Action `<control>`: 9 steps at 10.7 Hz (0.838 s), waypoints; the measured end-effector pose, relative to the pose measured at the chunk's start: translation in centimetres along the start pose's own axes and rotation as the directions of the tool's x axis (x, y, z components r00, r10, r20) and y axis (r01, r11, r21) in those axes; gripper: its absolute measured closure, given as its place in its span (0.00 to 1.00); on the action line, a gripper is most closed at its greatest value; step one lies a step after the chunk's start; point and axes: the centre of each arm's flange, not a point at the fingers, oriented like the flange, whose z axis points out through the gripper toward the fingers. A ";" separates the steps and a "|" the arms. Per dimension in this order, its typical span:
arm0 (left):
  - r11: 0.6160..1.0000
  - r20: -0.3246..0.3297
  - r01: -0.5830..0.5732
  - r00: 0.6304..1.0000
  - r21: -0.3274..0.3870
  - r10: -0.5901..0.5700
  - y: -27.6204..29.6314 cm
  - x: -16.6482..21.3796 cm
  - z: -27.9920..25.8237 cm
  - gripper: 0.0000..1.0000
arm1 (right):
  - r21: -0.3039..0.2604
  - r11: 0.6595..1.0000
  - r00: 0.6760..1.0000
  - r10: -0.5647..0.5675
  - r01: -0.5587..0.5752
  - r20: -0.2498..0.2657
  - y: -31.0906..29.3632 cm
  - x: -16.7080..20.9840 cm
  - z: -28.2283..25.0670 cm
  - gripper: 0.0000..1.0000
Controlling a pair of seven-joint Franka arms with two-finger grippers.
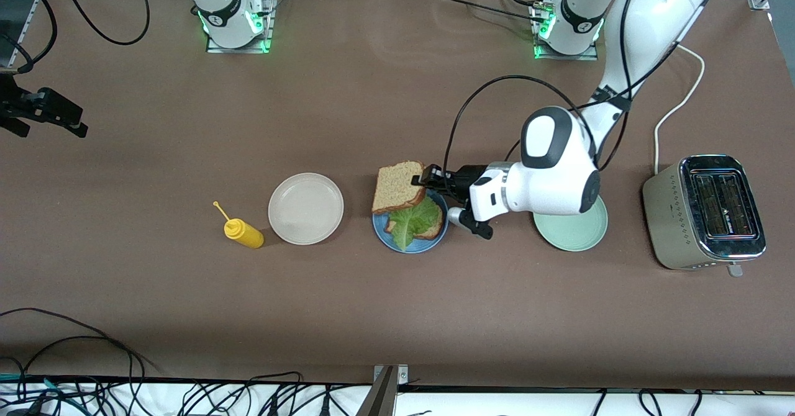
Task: Make sandwich in blue plate with both arms
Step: 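Carry the bread slice with the left gripper over the blue plate, then lay the bread slice on the lettuce and open the left gripper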
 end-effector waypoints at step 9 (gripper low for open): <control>0.999 0.041 0.015 0.999 -0.051 -0.013 -13.5 0.4 3.7 0.87 | 0.000 1.000 1.000 -0.001 0.001 0.004 0.0 0.1 0.2 0.00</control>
